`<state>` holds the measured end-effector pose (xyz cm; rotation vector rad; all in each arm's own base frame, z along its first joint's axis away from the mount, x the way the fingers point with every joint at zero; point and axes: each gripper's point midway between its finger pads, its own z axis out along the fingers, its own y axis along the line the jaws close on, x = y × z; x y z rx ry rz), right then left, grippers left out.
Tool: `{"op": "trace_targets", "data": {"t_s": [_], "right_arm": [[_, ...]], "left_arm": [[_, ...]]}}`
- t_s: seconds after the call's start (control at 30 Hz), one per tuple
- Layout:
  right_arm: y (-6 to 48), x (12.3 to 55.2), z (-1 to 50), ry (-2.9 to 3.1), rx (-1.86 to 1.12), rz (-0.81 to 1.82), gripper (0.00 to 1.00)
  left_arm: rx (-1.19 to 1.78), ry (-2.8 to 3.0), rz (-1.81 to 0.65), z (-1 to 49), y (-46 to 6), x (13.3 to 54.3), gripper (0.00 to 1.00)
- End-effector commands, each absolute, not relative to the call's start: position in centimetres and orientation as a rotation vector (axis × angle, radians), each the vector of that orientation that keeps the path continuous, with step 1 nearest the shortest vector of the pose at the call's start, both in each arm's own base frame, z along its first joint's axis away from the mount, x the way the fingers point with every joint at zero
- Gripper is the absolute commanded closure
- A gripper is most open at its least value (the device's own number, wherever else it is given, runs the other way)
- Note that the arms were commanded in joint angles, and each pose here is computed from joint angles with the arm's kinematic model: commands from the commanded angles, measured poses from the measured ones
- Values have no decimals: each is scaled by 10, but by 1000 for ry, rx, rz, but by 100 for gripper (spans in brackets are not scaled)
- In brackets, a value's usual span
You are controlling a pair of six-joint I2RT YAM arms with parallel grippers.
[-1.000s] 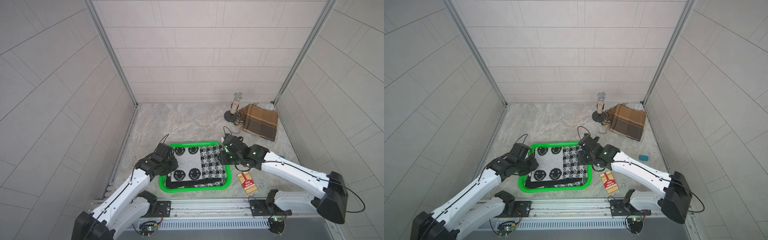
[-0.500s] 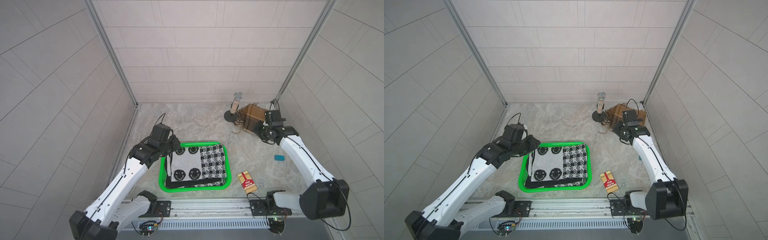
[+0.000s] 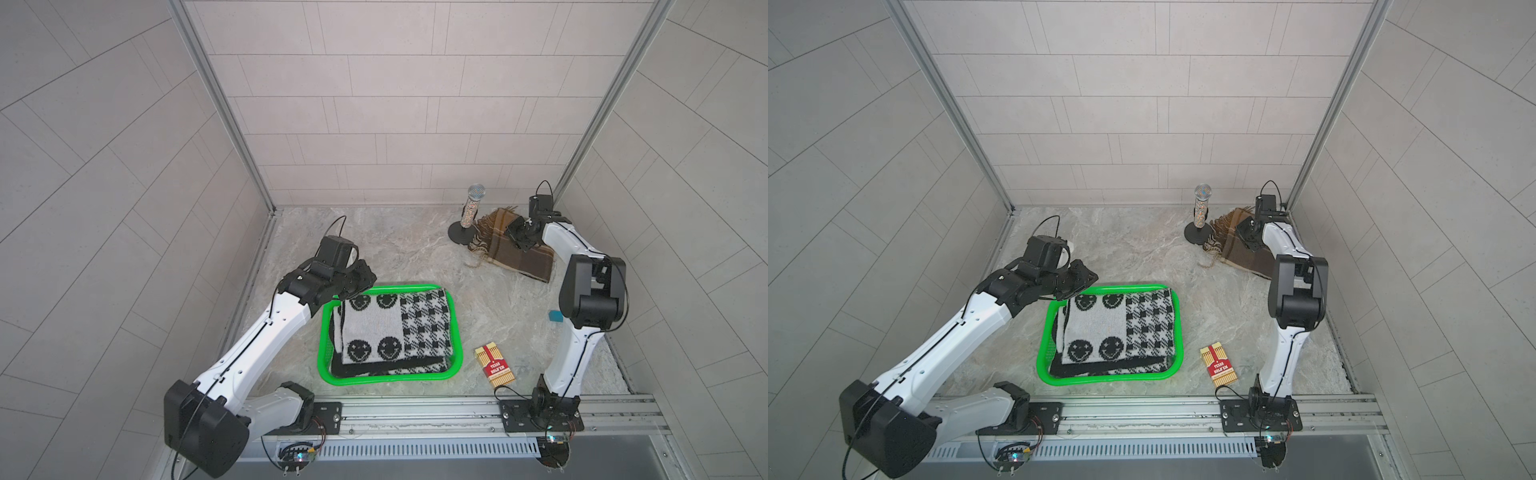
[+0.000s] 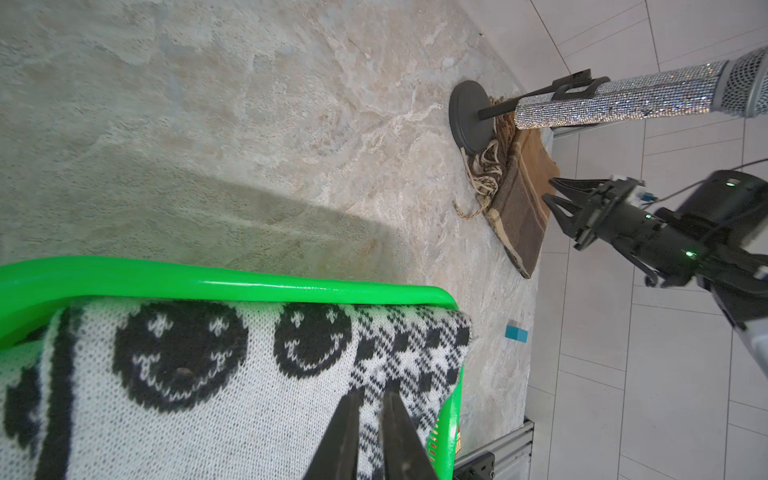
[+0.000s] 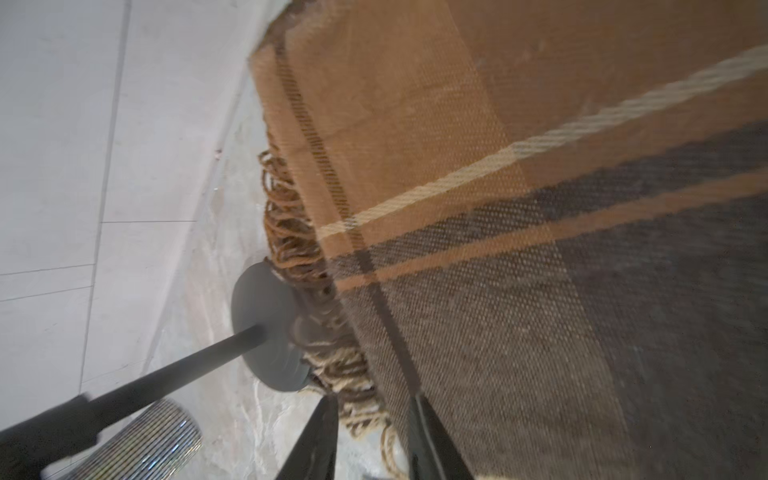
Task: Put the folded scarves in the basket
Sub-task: Move the scarf to the center of the board.
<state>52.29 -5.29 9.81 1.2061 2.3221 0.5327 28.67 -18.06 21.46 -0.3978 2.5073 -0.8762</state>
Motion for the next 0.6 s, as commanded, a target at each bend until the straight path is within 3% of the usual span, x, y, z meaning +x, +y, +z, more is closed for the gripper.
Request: {"op": "trace_targets", "data": {"t_s": [0.0, 0.23, 0.57], "right_arm": [[-48, 521, 75, 2421, 1213, 529, 67], [-42, 486, 34, 2620, 1183, 403, 68], [-9, 409, 43, 2682, 1037, 364, 68]], "left_arm": [[-349, 2510, -897, 210, -186, 289, 83], [-343, 2525, -904, 202, -189, 291, 83], [-381, 2503, -901, 201, -185, 289, 85]]}}
